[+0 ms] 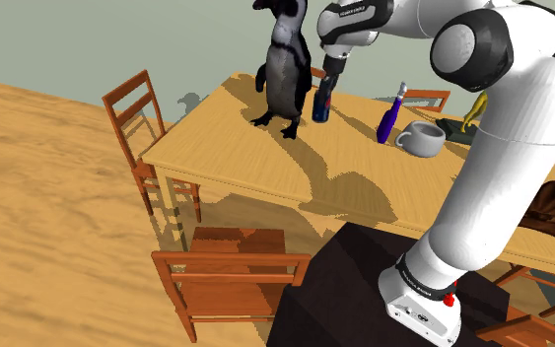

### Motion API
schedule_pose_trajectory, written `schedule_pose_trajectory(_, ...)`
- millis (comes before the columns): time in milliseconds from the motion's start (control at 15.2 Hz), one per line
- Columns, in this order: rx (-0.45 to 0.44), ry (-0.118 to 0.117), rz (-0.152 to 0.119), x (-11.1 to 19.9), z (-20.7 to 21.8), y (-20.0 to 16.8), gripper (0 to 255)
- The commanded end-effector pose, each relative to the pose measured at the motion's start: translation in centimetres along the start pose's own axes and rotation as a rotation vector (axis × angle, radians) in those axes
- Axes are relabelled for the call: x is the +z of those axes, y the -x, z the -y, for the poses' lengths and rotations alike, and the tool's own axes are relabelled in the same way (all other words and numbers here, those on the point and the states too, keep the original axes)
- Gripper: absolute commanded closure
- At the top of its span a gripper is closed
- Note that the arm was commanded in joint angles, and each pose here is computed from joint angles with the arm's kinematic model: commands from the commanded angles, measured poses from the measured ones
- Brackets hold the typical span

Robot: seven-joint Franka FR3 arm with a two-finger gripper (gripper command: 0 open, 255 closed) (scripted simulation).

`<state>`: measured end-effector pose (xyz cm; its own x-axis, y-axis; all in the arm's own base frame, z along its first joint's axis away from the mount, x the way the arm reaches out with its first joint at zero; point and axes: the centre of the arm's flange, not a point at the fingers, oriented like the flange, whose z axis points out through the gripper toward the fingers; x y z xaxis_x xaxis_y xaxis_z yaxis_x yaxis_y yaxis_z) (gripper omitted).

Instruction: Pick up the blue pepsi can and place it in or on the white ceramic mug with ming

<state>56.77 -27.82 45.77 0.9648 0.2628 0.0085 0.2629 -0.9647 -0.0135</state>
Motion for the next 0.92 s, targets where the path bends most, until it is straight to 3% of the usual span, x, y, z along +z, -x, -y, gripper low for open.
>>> schedule_pose_trajectory(0,0.000,0.000,0.000,-1.1,0.0,0.0,255)
schedule_pose_trajectory(858,0.000,0.000,0.000,-8.0,0.1,-0.1,255)
